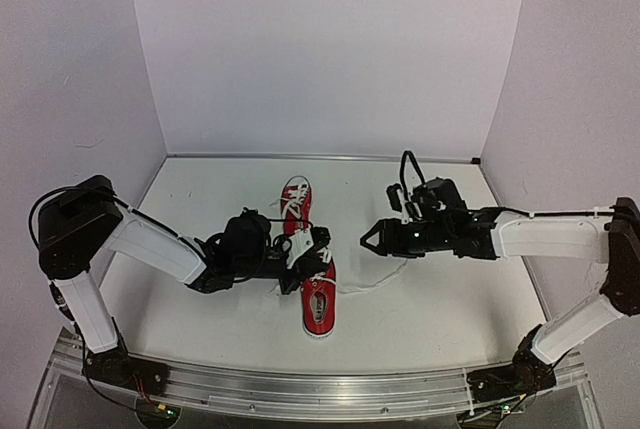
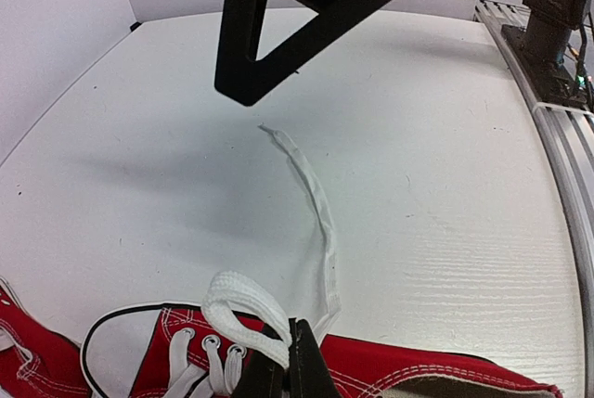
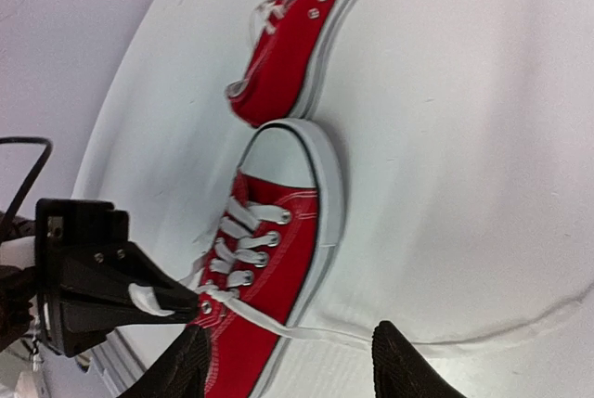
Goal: Tie the shoes
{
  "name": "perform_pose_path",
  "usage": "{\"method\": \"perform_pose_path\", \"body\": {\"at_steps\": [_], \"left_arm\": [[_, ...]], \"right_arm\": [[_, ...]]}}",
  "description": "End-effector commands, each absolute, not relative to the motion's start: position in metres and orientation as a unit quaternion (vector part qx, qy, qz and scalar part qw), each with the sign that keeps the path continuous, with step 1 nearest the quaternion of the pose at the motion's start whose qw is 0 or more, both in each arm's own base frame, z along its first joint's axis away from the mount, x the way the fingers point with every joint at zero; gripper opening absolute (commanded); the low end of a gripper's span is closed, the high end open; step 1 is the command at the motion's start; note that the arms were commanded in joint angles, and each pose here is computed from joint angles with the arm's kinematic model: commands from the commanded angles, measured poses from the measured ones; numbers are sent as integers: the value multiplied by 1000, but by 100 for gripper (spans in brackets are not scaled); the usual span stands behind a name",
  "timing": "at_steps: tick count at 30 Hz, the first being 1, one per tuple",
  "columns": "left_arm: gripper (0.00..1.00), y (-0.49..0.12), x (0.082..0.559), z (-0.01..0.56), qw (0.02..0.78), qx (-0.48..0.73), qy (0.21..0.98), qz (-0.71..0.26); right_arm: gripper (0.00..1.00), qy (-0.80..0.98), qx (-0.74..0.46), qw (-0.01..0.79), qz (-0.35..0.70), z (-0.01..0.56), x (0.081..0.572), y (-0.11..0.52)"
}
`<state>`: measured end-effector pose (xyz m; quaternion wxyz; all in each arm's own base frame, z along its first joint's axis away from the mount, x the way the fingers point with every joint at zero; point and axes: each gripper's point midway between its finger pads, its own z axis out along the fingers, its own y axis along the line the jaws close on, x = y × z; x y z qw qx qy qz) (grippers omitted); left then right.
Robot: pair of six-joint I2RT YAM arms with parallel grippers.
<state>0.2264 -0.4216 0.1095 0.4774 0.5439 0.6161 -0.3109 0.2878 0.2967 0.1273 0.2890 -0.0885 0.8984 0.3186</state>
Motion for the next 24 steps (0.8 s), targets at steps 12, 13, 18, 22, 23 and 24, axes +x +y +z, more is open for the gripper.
{"method": "perform_pose_path", "body": {"at_steps": [12,13,18,22,23,24], "left_arm": [[0,-433,227,121,498,552,589,-318],[0,-433,226,121,499,552,588,-318],[0,-433,224,120,496,555,585,-321],[0,-434,222,120,489,563,582,-325],[0,-435,221,120,489,565,580,-325],[0,-435,221,120,489,566,579,-325]], "right_arm": [[56,970,10,221,104,12,288,228],[56,970,9,220,102,10,289,230],[49,972,-3,219,88,0,299,235],[38,974,-28,211,77,-10,308,244],[34,975,-37,208,71,-12,309,244],[31,976,-43,205,65,-14,310,244]]}}
